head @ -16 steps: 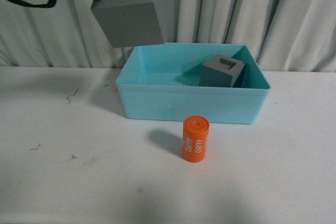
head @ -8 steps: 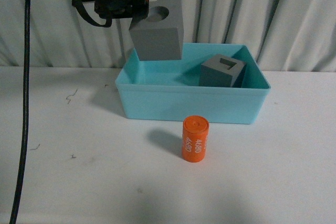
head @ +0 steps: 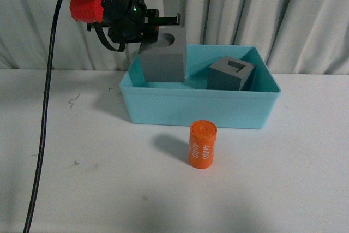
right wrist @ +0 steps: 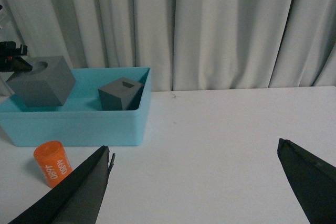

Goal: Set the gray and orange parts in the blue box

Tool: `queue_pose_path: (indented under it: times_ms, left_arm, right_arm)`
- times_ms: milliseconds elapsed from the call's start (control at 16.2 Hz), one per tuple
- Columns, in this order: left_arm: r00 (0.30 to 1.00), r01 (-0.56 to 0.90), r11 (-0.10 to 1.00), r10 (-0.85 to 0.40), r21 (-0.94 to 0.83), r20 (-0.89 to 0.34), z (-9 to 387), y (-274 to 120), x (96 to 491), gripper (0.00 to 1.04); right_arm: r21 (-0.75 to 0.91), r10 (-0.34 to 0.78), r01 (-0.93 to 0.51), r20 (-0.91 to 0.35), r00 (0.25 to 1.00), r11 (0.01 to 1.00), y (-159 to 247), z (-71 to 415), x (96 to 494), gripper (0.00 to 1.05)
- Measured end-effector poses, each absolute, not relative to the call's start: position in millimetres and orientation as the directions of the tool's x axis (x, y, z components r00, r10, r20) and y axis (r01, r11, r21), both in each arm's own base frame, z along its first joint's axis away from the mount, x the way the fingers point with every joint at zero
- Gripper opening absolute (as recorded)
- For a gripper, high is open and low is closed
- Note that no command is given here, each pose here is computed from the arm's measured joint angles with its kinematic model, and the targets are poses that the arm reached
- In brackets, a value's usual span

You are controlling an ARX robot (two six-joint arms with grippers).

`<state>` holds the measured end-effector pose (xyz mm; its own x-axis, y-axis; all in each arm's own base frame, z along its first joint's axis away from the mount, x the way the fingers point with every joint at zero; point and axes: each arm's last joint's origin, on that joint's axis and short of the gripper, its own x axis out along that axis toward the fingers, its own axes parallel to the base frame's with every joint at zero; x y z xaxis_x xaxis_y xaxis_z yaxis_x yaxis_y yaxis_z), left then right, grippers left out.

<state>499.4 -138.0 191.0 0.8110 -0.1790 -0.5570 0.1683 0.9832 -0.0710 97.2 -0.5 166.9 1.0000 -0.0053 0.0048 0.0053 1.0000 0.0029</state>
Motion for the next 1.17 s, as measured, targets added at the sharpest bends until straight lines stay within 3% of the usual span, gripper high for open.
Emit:
queue_pose_path:
  times_ms: [1112,1174]
  left_arm:
    - [0.788,0.133,0.991,-0.122,-0.027,-0.603,164.9,-140.2,517.0,0.18]
    - [0.788,0.133,0.991,-0.122,-0.027,-0.603,164.9,-140.2,517.0,0.26]
  right_arm:
    - [0.003,-0.005,0.005,0.004,1.0,1.0,-0.5,166.8,97.2,0.98]
    - [0.003,-0.005,0.005,0.005,1.0,1.0,-0.5,166.9,97.2,0.98]
